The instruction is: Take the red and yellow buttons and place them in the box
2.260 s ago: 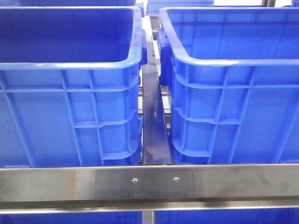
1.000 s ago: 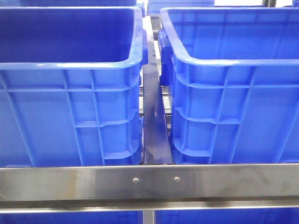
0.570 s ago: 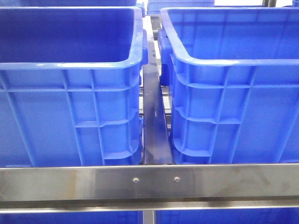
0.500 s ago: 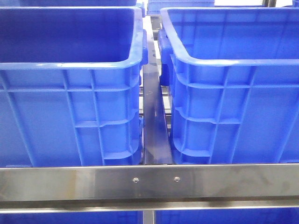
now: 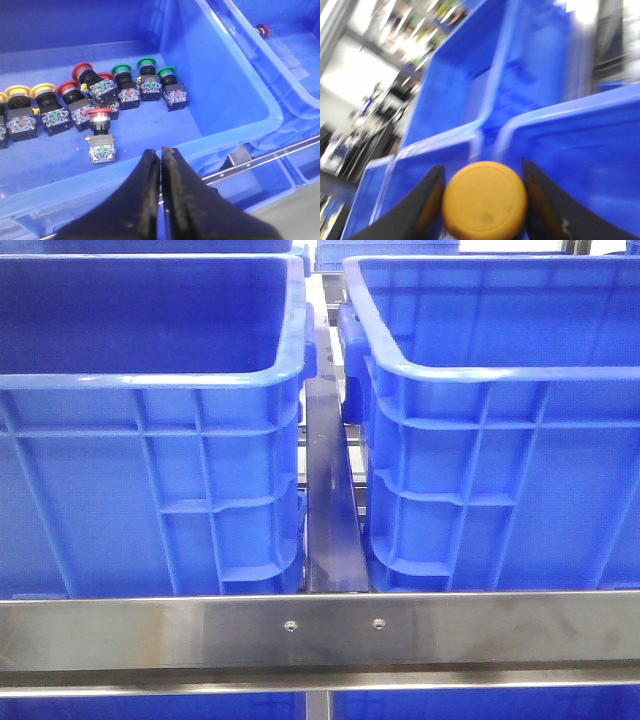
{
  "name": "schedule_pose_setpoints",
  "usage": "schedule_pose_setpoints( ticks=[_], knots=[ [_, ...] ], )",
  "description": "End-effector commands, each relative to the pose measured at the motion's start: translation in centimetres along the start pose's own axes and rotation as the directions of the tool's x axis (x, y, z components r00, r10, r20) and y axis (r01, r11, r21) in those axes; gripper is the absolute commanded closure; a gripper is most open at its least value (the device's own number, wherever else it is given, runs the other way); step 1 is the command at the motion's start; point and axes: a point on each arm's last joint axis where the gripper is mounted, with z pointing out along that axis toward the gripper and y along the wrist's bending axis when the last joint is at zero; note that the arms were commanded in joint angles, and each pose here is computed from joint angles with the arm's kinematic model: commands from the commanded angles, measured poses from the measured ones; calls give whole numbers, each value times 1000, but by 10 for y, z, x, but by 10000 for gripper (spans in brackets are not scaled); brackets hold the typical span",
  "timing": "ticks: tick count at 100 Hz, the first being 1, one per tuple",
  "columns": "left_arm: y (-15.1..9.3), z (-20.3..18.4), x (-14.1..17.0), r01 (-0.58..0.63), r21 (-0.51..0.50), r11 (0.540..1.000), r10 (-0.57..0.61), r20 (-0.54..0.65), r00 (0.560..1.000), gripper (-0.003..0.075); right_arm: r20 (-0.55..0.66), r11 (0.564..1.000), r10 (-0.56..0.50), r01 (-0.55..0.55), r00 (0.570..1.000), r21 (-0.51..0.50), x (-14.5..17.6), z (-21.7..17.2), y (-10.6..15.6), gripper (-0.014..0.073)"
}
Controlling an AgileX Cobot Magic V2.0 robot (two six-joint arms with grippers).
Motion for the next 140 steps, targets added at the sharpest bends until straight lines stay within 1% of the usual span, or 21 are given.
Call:
schedule_pose_setpoints(
  ticks=[1,9,30,40,49,60,81,107,140],
  knots=[
    [-4,-4,-13,-7,40,999,3,86,996,739,68,999,47,-46,997,-14,-16,-13,2,518],
    [-4,-4,-13,-7,40,999,3,86,996,739,72,994,106,-108,992,15,-19,-11,-18,518],
    [-4,-4,-13,-7,40,999,3,86,996,739,106,970,209,-220,972,105,-24,-11,-70,518],
    [-4,-4,-13,-7,40,999,3,86,996,739,95,956,255,-265,962,125,-22,-11,-88,518],
    [-4,-4,-13,-7,40,999,3,86,996,739,69,950,271,-278,960,142,-19,-11,-101,518],
    [-4,-4,-13,-7,40,999,3,86,996,739,41,945,271,-274,962,180,-15,-10,-111,518],
    [-4,-4,-13,-7,40,999,3,86,996,739,42,935,289,-291,957,205,-12,-7,-122,518],
    [-4,-4,-13,-7,40,999,3,86,996,739,57,894,368,-370,928,252,-4,0,-147,518],
    [-4,-4,-13,-7,40,999,3,86,996,739,93,875,382,-393,919,283,-3,2,-158,512]
  ],
)
